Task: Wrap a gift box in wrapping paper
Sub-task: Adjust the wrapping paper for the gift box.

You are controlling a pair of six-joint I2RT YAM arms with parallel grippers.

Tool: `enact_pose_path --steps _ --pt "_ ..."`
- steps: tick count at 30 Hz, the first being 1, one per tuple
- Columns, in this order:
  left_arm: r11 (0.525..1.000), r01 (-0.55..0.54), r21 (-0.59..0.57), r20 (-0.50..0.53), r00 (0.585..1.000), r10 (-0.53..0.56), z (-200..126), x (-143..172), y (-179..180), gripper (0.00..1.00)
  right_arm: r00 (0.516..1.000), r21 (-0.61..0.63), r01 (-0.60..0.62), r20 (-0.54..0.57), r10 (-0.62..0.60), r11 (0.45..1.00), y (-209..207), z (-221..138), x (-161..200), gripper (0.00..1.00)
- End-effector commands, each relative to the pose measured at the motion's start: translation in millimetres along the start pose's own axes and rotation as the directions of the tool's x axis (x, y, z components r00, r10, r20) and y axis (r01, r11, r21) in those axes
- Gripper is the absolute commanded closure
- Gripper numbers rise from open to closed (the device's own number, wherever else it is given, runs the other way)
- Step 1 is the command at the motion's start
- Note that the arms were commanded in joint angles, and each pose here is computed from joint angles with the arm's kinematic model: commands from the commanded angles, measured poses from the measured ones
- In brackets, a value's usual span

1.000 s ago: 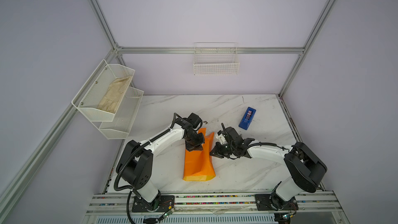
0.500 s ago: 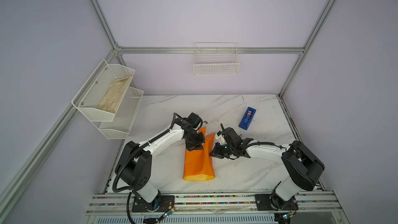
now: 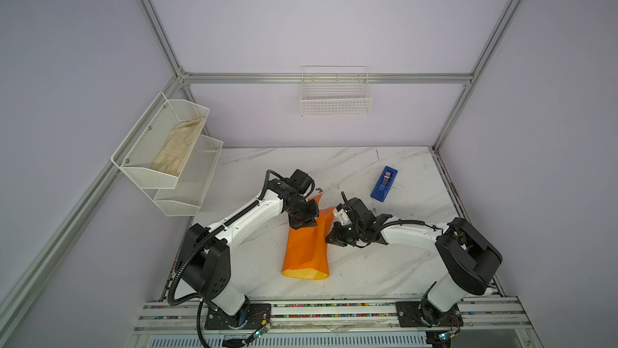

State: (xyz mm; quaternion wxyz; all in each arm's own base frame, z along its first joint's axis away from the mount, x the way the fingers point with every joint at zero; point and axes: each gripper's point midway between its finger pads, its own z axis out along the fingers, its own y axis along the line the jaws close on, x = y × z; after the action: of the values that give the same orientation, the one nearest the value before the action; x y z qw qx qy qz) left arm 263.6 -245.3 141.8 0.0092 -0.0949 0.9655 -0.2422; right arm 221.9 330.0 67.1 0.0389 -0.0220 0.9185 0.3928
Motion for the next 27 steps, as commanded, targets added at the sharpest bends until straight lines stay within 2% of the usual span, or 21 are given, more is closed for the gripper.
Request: enact_pose_path --steps 1,9,22,27 --pt "0.995 -0.055 0.086 0.004 0.998 0.055 -11 -2 -34 0.96 1.000 -0.020 0.013 0.012 -0.012 1.000 11 1 -6 1.00" --pt "0.996 -0.058 0.069 -0.060 0.996 0.062 18 9 -29 0.95 1.000 -0.023 0.014 0.012 -0.013 1.000 13 4 -8 1.00" --pt "0.998 -0.021 -0.052 -0.088 0.996 0.017 46 15 23 0.91 1.000 -0.027 0.023 0.018 -0.022 0.999 19 -9 -4 1.00" --pt "0.999 0.013 -0.034 -0.085 0.996 -0.016 52 13 35 0.89 1.000 -0.026 0.015 0.015 -0.014 1.000 17 -11 -1 1.00"
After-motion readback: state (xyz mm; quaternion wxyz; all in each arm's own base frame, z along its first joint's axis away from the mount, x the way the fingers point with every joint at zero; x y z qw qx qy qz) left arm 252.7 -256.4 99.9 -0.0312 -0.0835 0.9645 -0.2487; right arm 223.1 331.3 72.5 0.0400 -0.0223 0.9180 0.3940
